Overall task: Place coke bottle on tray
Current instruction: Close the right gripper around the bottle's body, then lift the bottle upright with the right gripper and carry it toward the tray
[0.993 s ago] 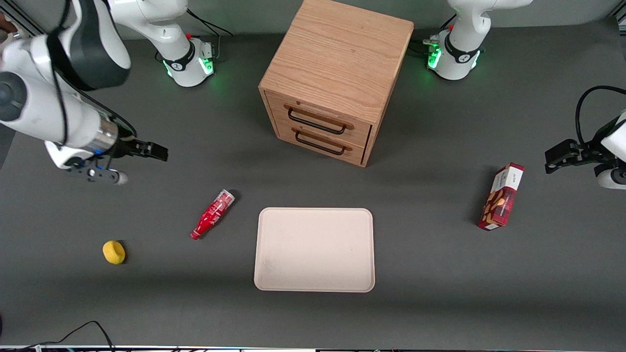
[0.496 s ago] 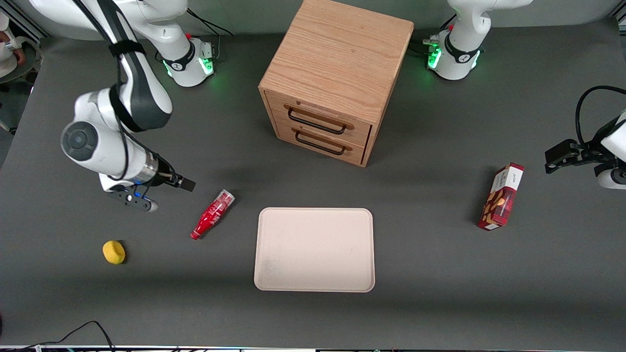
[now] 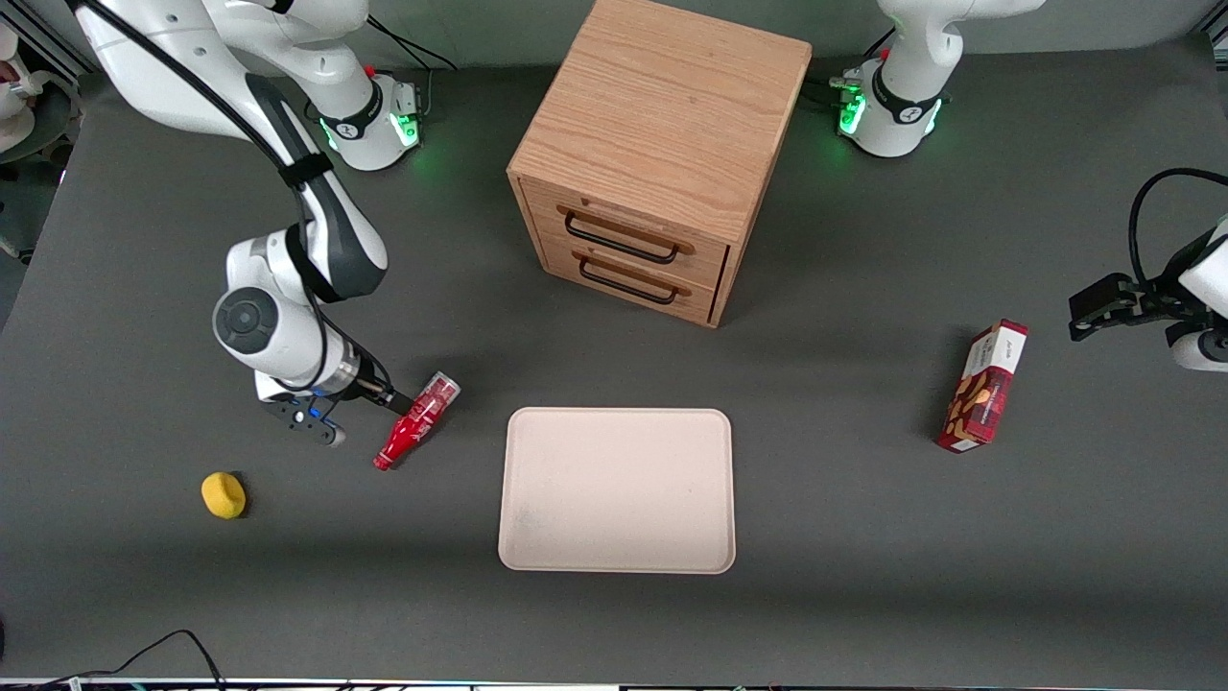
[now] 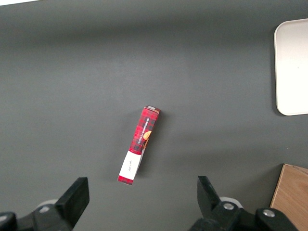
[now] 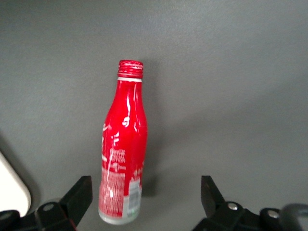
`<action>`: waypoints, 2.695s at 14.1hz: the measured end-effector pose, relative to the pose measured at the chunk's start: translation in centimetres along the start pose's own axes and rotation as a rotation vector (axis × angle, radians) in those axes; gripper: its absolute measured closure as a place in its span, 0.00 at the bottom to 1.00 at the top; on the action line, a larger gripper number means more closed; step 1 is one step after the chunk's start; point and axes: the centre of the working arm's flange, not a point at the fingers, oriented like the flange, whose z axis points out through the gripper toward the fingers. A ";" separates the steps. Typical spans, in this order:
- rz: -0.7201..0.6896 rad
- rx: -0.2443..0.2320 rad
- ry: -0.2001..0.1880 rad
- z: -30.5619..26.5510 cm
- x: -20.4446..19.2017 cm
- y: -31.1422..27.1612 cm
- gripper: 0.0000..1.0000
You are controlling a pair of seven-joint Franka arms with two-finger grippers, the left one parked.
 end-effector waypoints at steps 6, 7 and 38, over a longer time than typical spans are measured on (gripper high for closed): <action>0.077 -0.013 0.033 3.4 -0.1 -2.6 0.00; 0.082 -0.013 0.030 4.0 -0.2 -3.1 0.00; -0.026 -0.080 -0.074 -16.7 -0.3 -0.8 0.45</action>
